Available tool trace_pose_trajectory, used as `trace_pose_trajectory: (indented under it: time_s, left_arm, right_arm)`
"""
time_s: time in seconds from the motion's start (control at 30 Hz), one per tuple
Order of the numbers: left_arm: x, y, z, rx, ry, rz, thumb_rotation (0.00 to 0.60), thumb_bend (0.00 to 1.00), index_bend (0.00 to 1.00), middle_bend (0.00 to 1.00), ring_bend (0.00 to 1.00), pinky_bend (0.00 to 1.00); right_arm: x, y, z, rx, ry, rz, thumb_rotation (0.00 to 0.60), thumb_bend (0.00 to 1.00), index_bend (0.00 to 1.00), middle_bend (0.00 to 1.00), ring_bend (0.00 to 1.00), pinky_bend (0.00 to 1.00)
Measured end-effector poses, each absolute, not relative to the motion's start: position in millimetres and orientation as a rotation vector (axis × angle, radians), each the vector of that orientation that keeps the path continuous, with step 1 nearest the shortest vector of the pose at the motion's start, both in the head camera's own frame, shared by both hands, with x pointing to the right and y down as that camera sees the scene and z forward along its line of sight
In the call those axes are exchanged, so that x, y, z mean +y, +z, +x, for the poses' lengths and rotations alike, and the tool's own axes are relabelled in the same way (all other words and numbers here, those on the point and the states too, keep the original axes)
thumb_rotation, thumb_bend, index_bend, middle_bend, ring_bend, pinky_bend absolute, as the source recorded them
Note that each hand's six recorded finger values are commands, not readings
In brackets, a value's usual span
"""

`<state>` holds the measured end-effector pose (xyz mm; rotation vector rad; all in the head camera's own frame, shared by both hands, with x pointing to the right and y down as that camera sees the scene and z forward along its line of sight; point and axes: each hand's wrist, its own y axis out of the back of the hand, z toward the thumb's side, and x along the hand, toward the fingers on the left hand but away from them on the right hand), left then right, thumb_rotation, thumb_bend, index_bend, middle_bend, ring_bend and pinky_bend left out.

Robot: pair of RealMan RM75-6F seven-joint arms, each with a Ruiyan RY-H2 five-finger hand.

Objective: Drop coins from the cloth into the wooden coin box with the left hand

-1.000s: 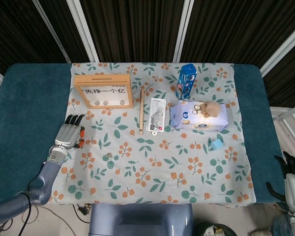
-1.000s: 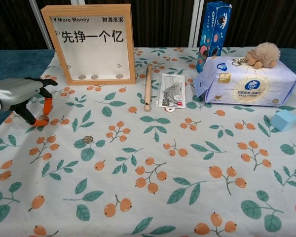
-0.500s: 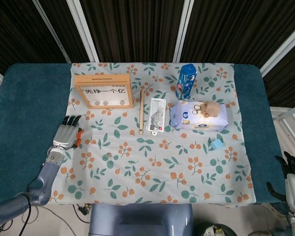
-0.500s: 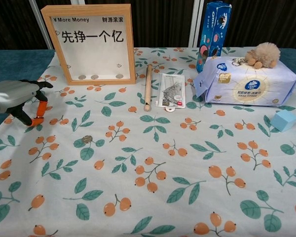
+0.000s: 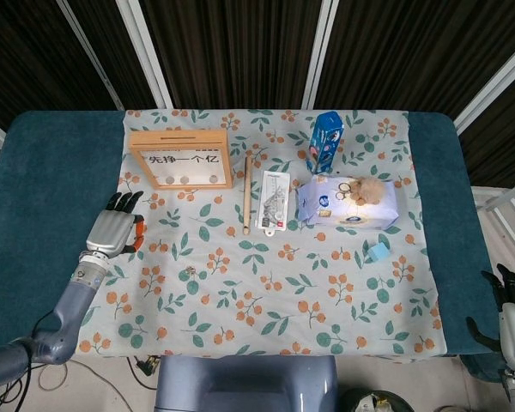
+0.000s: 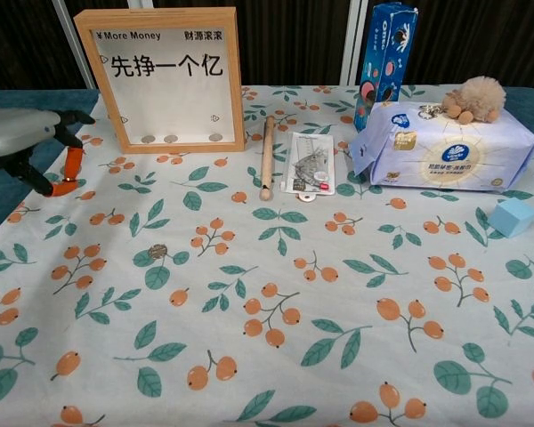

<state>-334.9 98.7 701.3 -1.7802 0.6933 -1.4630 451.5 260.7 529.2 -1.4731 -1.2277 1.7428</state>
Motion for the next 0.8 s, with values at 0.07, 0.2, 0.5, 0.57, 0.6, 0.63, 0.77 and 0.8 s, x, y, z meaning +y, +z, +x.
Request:
trace_pose_trajectory:
  time_s: [0.07,0.2,0.5,0.57,0.6,0.63,0.77,0.8]
  left_arm:
    - [90,681,-333,0.713,-1.426,-1.795,0.6,0.48,0.62,0.0,0.0,0.0]
    - [51,626,-336,0.762,-1.362,-1.798,0.6,0.48,0.61,0.0,0.0,0.0]
    - [-29,551,-316,0.82,-1.351,-1.834,0.6,0.48,0.6,0.0,0.0,0.0]
    - [-40,548,-306,0.825,-1.353,-1.858,0.6,0.49,0.6,0.0,0.0,0.0]
    - [-47,547,-300,0.825,-1.358,-1.873,0.6,0.5,0.6,0.0,0.0,0.0]
    - [-53,547,-297,0.824,-1.363,-1.881,0.6,0.51,0.6,0.0,0.0,0.0]
    - [-78,550,-290,0.823,-1.384,-1.886,0.6,0.52,0.6,0.0,0.0,0.0]
    - [-85,551,-289,0.825,-1.39,-1.882,0.6,0.52,0.6,0.0,0.0,0.0]
  right_arm:
    - [261,529,452,-1.238,1.742,-1.474,0.6,0.37,0.17,0.05,0.0,0.0]
    - [261,530,454,-1.26,1.755,-1.478,0.6,0.37,0.17,0.05,0.0,0.0]
    - [261,533,453,-1.28,1.763,-1.49,0.6,0.37,0.17,0.05,0.0,0.0]
    - [261,534,453,-1.282,1.766,-1.494,0.6,0.37,0.17,0.05,0.0,0.0]
    - [261,535,453,-1.283,1.768,-1.494,0.6,0.37,0.17,0.05,0.0,0.0]
    - [261,535,453,-1.284,1.769,-1.494,0.6,0.37,0.17,0.05,0.0,0.0]
    - [261,534,455,-1.307,1.773,-1.485,0.6,0.37,0.17,0.05,0.0,0.0]
    - [261,533,455,-1.31,1.774,-1.482,0.6,0.37,0.17,0.05,0.0,0.0]
